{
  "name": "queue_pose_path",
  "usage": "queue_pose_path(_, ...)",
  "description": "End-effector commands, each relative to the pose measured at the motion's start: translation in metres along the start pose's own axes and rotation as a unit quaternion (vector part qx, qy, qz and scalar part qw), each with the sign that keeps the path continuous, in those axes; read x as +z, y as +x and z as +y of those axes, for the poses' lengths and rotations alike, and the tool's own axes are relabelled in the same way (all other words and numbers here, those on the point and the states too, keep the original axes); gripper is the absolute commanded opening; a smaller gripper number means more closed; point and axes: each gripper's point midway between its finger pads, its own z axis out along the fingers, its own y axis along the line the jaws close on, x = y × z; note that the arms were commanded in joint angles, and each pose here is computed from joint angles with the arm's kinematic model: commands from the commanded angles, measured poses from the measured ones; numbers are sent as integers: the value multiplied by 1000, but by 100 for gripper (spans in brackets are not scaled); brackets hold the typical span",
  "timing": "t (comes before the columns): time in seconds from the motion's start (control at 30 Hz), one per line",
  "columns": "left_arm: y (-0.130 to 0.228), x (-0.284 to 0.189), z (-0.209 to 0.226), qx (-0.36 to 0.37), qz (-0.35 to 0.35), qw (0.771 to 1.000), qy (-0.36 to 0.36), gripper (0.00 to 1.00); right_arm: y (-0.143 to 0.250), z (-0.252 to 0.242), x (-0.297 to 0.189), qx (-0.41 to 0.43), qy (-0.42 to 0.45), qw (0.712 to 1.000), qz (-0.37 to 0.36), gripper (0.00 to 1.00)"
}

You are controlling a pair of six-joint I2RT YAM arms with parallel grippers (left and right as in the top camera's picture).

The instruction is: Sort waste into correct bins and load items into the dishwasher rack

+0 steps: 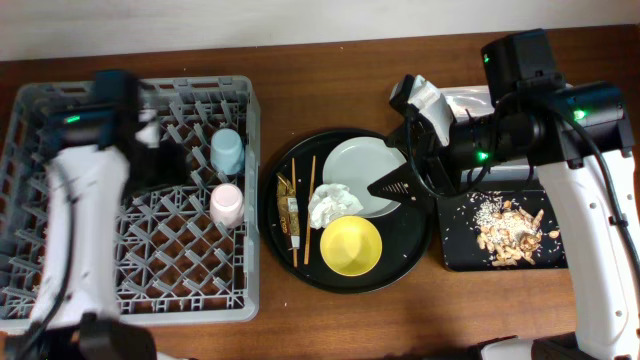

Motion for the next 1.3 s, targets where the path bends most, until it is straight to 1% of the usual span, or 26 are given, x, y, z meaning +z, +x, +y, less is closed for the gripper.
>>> queue_pose_path(0.0,-6,-31,57,-79,-52,995,-33,100,-5,7,-4,-19,4,1000,-6,99)
queue_pose_path(0.17,-4,-31,88,-124,-50,990,-47,100,-5,7,-4,-19,4,1000,-6,99)
queue_pose_path(0.37,-4,-31,91,-128,-50,989,-48,100,-5,7,-4,-19,4,1000,-6,99)
queue_pose_path(0.47,-4,-31,91,-128,-50,989,-48,100,-16,10,-5,-36,-8,999,-32,99)
queue_pose_path(0.53,-4,-31,91,-128,-50,989,-48,100,-9,23,-5,23,-39,999,-24,99)
queue_pose_path(0.67,-4,-31,91,-128,-50,989,-48,100,7,45,2,79,-81,993,14,98)
queue_pose_path(0.7,-4,-31,91,-128,-50,989,-48,100,12,51,10,96,-90,991,32,79)
queue_pose_path(0.77,-4,-31,91,-128,-50,989,-48,100,20,59,21,108,-103,987,58,64)
queue_pose_path(0.83,-4,-31,91,-128,-50,989,-48,100,32,65,35,103,-110,985,90,54)
queue_pose_path(0.87,-4,-31,91,-128,-50,989,-48,100,41,63,46,113,-102,982,114,53)
queue_pose_path(0.93,-4,-31,91,-128,-50,989,-48,100,51,54,60,139,-77,978,137,53)
queue_pose_path(0.97,-4,-31,91,-128,-50,989,-48,100,57,39,71,169,-41,974,148,53)
queue_pose_path(1.03,-4,-31,91,-128,-50,989,-48,100,71,-3,89,239,63,956,155,53)
queue_pose_path(1.07,-4,-31,91,-128,-50,989,-48,100,80,-33,98,283,137,938,147,50)
queue_pose_path(1.1,-4,-31,91,-128,-50,989,-48,100,90,-54,104,312,188,921,137,47)
queue_pose_path(1.13,-4,-31,91,-128,-50,989,-48,100,97,-70,109,329,221,909,127,46)
queue_pose_path(1.2,-4,-31,91,-128,-50,989,-48,100,114,-90,125,349,251,896,108,47)
queue_pose_path(1.23,-4,-31,91,-128,-50,989,-48,100,119,-94,133,357,252,894,99,49)
queue_pose_path(1.27,-4,-31,91,-128,-50,989,-48,100,123,-98,141,368,256,890,89,54)
